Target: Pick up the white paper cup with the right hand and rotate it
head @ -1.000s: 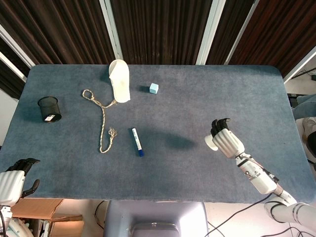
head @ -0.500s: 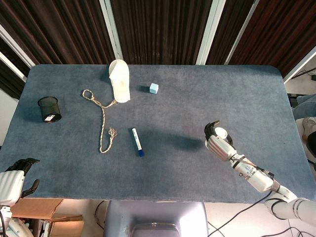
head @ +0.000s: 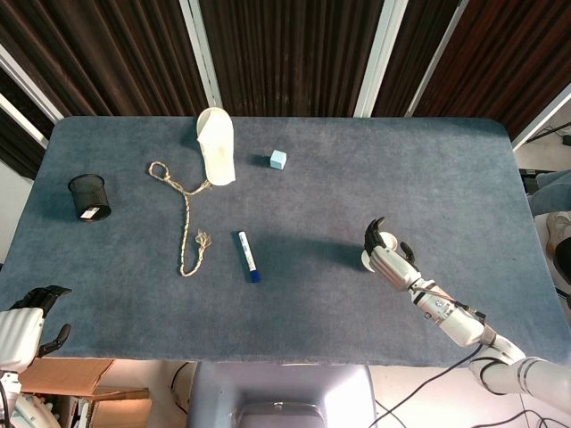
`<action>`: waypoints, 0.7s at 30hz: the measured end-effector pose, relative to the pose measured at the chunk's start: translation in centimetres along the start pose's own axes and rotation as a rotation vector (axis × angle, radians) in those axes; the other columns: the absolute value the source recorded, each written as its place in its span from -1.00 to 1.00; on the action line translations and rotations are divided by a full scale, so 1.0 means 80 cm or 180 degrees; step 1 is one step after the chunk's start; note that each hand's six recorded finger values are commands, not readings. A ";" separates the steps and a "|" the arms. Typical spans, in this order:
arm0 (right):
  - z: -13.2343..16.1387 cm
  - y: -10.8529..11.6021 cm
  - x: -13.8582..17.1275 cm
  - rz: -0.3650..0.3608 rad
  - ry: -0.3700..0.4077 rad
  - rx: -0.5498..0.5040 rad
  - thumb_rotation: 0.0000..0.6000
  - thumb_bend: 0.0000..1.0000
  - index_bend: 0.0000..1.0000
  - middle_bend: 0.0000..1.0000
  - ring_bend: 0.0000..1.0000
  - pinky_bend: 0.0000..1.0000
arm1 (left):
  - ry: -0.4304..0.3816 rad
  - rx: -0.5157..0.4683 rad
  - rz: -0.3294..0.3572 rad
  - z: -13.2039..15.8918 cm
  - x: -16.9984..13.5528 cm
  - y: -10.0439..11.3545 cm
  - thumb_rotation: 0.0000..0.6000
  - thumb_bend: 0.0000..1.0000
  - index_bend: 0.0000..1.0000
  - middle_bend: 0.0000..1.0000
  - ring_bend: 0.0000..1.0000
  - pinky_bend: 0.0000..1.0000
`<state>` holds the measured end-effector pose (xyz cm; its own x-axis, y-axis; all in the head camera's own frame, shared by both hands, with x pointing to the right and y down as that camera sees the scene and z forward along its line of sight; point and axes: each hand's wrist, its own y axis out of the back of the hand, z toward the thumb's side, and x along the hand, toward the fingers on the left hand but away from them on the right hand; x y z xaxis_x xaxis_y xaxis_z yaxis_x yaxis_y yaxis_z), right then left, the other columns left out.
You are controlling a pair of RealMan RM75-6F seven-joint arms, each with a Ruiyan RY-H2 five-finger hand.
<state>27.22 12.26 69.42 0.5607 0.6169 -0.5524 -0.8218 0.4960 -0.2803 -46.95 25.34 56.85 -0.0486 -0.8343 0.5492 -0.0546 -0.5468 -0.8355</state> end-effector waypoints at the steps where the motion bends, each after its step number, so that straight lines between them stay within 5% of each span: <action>1: 0.001 0.000 0.000 0.0009 -0.0002 -0.0007 1.00 -0.13 -0.32 -0.30 -0.50 -0.22 | -0.0001 0.0000 0.0002 0.000 0.000 0.000 1.00 -0.30 -0.45 -0.55 -0.60 -0.22; 13: -0.004 -0.001 0.002 0.0096 -0.0150 -0.0262 1.00 -0.29 -0.53 -0.42 -0.59 -0.29 | 0.0003 -0.0005 0.0010 -0.001 -0.001 0.001 1.00 -0.30 -0.45 -0.55 -0.60 -0.22; 18: -0.022 0.003 0.010 0.0167 -0.0365 -0.0742 1.00 -0.46 -0.66 -0.54 -0.67 -0.36 | 0.0007 -0.0004 0.0015 -0.001 -0.001 0.001 1.00 -0.30 -0.45 -0.55 -0.60 -0.22; 21: -0.035 0.005 0.021 0.0239 -0.0511 -0.1234 1.00 -0.73 -0.74 -0.63 -0.74 -0.44 | 0.0001 0.0000 0.0019 0.000 -0.001 0.002 1.00 -0.30 -0.45 -0.55 -0.60 -0.22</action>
<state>27.55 11.75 66.16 0.4813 0.7450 -0.4618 -0.8210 0.1986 -0.5353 -46.98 25.36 56.69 -0.0493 -0.8374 0.5443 -0.0543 -0.5419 -0.8387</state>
